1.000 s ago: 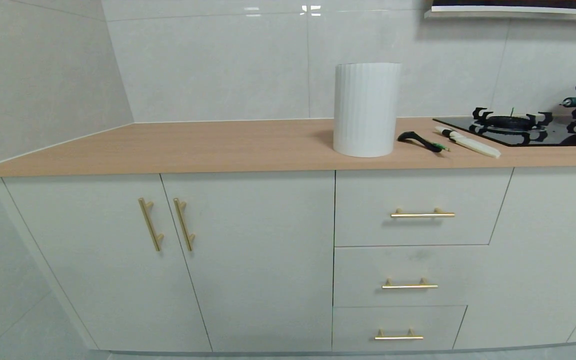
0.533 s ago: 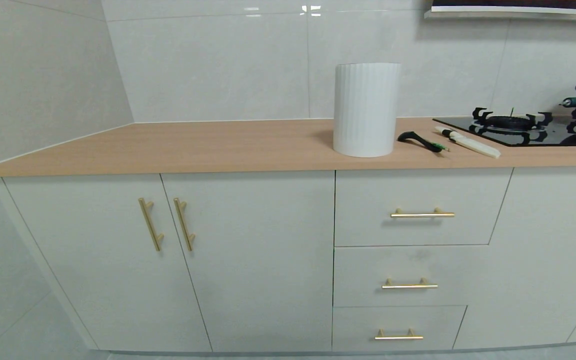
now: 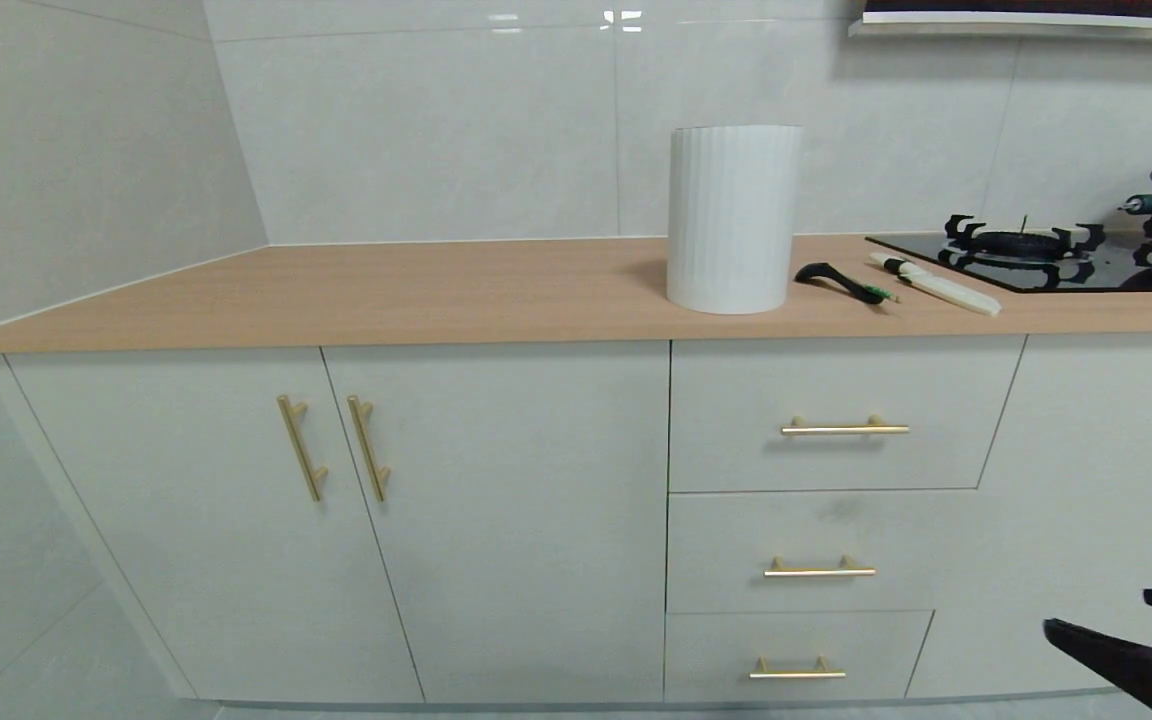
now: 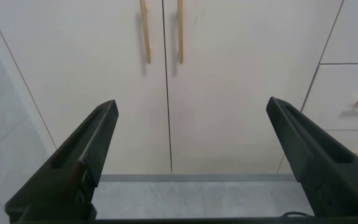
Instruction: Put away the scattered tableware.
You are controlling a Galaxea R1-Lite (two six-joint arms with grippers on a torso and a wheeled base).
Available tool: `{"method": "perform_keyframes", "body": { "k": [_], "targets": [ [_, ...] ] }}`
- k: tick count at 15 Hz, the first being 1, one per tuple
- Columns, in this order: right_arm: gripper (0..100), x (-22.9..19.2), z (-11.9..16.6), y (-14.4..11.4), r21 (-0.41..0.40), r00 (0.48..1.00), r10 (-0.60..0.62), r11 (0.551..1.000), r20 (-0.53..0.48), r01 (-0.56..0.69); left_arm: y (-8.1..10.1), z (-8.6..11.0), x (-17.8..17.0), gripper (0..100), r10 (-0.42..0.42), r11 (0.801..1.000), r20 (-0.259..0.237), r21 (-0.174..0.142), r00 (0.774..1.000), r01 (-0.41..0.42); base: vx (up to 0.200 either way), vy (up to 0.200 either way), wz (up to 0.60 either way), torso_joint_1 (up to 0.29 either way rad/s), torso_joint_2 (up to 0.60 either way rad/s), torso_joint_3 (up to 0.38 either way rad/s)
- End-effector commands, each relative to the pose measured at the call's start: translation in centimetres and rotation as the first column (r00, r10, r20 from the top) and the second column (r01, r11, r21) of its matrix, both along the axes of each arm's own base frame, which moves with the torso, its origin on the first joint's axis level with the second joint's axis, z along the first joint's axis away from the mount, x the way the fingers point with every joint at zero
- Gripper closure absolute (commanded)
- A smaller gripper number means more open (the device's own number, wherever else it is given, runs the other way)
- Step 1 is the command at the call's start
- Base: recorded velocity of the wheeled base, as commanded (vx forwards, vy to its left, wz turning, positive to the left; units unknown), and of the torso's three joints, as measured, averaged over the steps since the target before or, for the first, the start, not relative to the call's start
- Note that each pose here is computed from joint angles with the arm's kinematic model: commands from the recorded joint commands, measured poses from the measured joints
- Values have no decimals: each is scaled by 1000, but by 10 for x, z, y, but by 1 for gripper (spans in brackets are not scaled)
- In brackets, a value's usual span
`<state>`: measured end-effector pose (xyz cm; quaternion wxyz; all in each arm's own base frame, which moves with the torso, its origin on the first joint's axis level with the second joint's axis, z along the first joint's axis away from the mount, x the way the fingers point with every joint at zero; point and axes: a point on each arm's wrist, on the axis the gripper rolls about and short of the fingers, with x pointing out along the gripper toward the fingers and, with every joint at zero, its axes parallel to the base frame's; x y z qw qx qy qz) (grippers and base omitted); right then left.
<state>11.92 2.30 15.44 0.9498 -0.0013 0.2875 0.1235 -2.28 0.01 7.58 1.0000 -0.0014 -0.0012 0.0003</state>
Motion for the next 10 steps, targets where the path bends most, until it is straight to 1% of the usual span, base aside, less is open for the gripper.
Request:
{"method": "perform_keyframes", "body": {
  "k": [1, 3, 4, 5, 9, 10],
  "targets": [
    [0, 89, -47, 19, -60, 970, -6, 998, -242, -9, 0, 0, 0, 0, 1, 1000, 1, 0, 1000, -1, 0, 0, 0, 0, 0, 0],
    [0, 124, -80, 24, -107, 942, -47, 994, -333, 12, 0, 0, 0, 0, -1, 1000, -1, 0, 1000, 1, 0, 0, 0, 0, 0, 0],
    [0, 133, -90, 25, -115, 935, -56, 993, -350, 16, 0, 0, 0, 0, 1, 1000, -1, 0, 1000, -1, 0, 0, 0, 0, 0, 0],
    [0, 147, -108, 25, -118, 929, -66, 993, -364, 25, 0, 0, 0, 0, -1, 1000, -1, 0, 1000, 1, 0, 0, 0, 0, 0, 0],
    [0, 177, -157, 28, -125, 942, -91, 991, -323, 53, 0, 0, 0, 0, 1, 1000, -1, 0, 1000, -1, 0, 0, 0, 0, 0, 0],
    [0, 185, -166, 29, -129, 953, -101, 989, -284, 66, 0, 0, 0, 0, -1, 1000, -1, 0, 1000, 1, 0, 0, 0, 0, 0, 0]
  ]
}}
